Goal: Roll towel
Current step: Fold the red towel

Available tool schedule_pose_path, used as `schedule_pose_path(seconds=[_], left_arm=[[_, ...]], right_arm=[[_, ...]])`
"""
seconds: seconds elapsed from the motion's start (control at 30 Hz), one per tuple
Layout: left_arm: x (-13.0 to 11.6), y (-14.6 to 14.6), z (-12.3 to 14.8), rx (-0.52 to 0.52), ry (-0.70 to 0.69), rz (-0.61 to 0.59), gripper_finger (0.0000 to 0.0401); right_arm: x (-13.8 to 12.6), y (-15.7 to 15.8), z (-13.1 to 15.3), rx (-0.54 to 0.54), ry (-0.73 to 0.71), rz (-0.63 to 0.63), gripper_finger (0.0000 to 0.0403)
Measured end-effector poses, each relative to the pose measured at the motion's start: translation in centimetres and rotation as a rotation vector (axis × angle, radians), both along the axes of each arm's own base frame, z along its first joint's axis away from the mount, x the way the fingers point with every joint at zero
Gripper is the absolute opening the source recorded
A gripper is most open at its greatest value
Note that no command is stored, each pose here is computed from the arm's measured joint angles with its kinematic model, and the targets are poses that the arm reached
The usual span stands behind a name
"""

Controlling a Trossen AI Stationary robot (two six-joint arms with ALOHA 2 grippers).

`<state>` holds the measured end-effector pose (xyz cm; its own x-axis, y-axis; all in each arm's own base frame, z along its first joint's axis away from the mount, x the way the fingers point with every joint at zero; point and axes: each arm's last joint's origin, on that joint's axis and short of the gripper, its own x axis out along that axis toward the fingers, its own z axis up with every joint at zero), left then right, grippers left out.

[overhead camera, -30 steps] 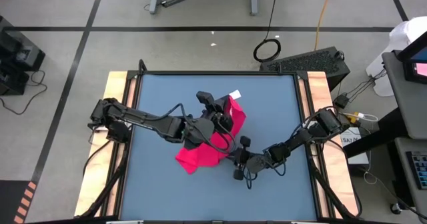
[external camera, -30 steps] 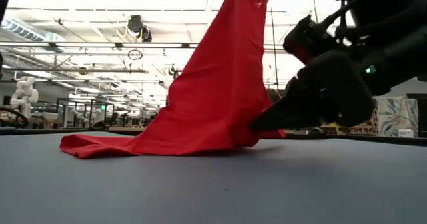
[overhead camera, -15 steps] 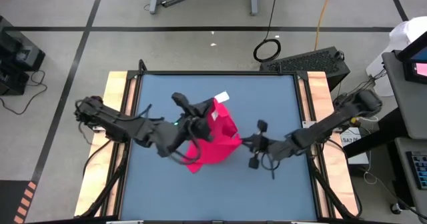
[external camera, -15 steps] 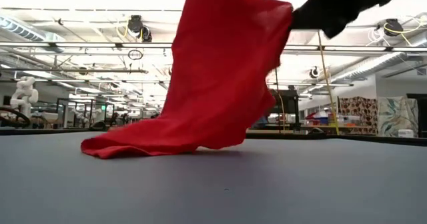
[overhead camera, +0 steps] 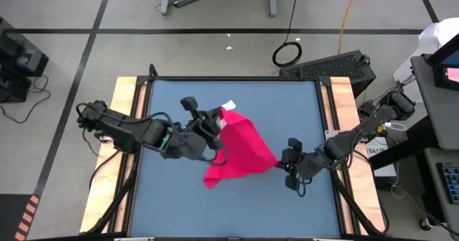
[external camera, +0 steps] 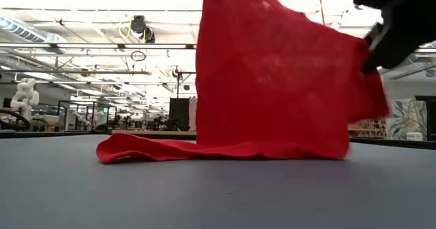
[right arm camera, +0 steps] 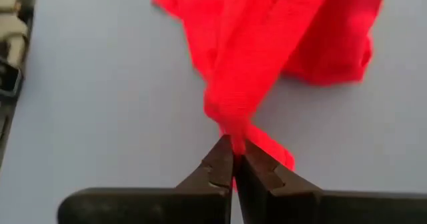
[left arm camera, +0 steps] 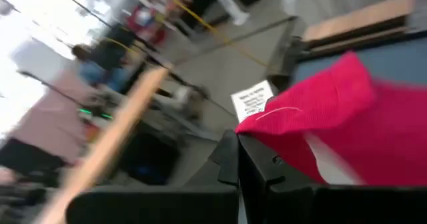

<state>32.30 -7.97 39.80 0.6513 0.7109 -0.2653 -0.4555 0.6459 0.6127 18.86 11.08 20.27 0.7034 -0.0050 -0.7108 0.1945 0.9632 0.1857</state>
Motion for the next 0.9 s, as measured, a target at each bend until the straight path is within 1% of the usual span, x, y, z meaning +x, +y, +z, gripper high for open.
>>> schedule_pose_path(seconds=[0.13, 0.27, 0.4, 0.53, 0.63, 0.73, 0.8, 0.9], left_arm=[[0.8, 1.4, -1.7, -0.124, 0.034, -0.07, 0.0], [1.4, 2.2, -3.1, -0.223, 0.057, -0.142, 0.0], [1.8, 2.7, -4.4, -0.279, 0.079, -0.189, 0.0], [2.4, 3.2, -5.2, -0.333, 0.068, -0.225, 0.0], [2.7, 3.5, -6.1, -0.348, 0.09, -0.233, 0.0], [3.2, 3.9, -6.3, -0.353, 0.067, -0.229, 0.0], [3.3, 4.0, -6.6, -0.354, 0.074, -0.225, 0.0], [4.0, 4.0, -6.8, -0.356, 0.04, -0.229, 0.0]], right_arm=[[0.2, 1.1, -1.5, 0.022, 0.074, 0.019, 0.0004], [0.3, 1.6, -2.7, 0.022, 0.133, -0.01, 0.0013], [-0.1, 1.4, -3.6, 0.009, 0.225, -0.038, 0.0036], [-0.6, 1.0, -3.5, 0.001, 0.258, -0.061, 0.0067], [-0.9, 0.8, -2.9, 0.008, 0.24, -0.072, 0.009], [-1.1, 0.5, -2.1, -0.003, 0.183, -0.093, 0.0112], [-1.2, 0.2, -1.5, -0.052, 0.118, -0.108, 0.0125], [-0.7, 0.0, -0.3, -0.179, -0.063, -0.158, 0.014]])
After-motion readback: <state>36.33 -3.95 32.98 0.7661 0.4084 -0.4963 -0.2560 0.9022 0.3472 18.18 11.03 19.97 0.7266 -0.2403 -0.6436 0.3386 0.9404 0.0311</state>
